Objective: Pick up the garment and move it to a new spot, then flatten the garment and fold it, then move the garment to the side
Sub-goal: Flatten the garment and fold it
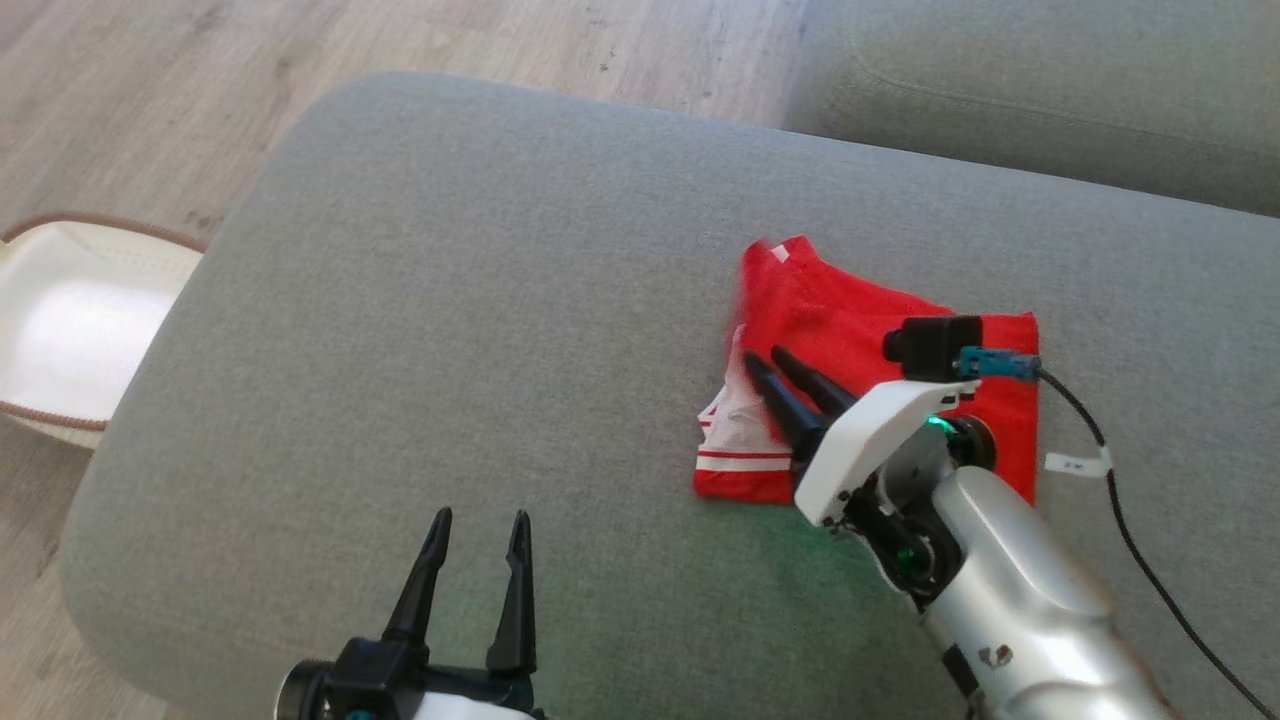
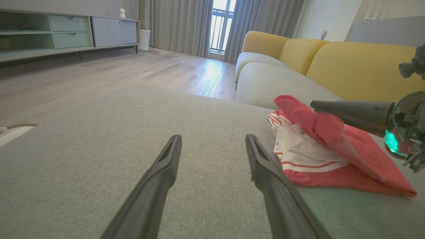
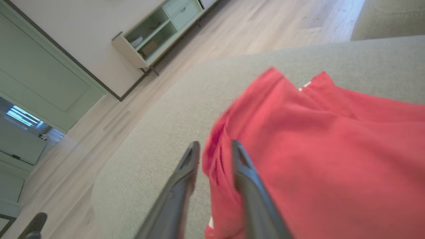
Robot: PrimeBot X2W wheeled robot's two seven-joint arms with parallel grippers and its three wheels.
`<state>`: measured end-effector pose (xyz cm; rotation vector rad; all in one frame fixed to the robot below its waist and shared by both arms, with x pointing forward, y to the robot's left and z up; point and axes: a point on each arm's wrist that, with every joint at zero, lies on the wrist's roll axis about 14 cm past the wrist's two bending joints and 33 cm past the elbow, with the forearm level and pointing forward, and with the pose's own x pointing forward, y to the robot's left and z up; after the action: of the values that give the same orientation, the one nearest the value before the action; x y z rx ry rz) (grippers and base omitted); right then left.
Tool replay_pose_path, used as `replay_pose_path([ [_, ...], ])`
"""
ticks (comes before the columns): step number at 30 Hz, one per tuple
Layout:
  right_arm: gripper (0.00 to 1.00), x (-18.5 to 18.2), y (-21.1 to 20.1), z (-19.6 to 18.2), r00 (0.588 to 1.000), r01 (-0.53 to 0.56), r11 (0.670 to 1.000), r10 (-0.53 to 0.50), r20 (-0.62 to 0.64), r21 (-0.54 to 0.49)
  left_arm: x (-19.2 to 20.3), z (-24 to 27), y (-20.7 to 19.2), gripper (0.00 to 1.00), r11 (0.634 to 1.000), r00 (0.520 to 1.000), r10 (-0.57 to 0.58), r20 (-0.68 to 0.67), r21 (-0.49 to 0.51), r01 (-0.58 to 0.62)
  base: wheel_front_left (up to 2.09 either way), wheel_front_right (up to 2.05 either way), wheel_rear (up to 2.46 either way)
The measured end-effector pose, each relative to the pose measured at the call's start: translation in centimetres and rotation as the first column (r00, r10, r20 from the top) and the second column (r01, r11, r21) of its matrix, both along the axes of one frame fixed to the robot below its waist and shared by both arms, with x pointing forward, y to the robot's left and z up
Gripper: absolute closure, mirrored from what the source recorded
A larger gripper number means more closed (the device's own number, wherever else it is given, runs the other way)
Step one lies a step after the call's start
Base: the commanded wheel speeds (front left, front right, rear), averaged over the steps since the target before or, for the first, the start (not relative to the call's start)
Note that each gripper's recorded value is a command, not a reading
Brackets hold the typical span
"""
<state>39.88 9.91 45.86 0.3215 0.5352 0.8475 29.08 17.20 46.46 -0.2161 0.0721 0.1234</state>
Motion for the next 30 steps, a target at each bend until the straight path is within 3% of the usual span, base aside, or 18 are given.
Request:
replay_pose_path([
  [4,0.00,0.4,-0.2,1.3,0.998,0.035,0.997,-0.038,0.044,0.063,0.3,0.0,-0.2,0.00,1.000,1.000,-0.009,0.001,-0.001,0.009,0.00,0.00,0.00],
  [7,0.00,1.7,-2.1,2.8,0.983,0.116,0.987,-0.131,0.132,0.116,0.8,0.4,-0.3,0.00,1.000,1.000,-0.019,0.014,0.001,0.019,0.00,0.00,0.00],
  [15,0.00,4.3,-11.6,5.0,0.866,0.349,0.923,-0.383,0.321,0.161,1.9,1.8,-1.2,0.00,0.998,0.997,-0.054,0.063,0.012,0.054,0.00,0.00,0.00],
  [21,0.00,2.5,-18.1,4.3,0.788,0.460,0.884,-0.449,0.422,0.082,1.6,1.7,-1.8,0.00,0.997,0.995,-0.075,0.063,0.025,0.073,0.00,0.00,0.00],
  [26,0.00,0.1,-21.6,5.2,0.711,0.540,0.836,-0.518,0.476,0.102,1.9,2.3,-2.5,0.00,0.994,0.991,-0.103,0.082,0.040,0.100,0.00,0.00,0.00],
  [30,0.00,-3.0,-22.7,3.9,0.700,0.570,0.818,-0.532,0.476,0.076,1.5,2.4,-2.8,0.00,0.992,0.989,-0.117,0.086,0.053,0.112,0.00,0.00,0.00],
])
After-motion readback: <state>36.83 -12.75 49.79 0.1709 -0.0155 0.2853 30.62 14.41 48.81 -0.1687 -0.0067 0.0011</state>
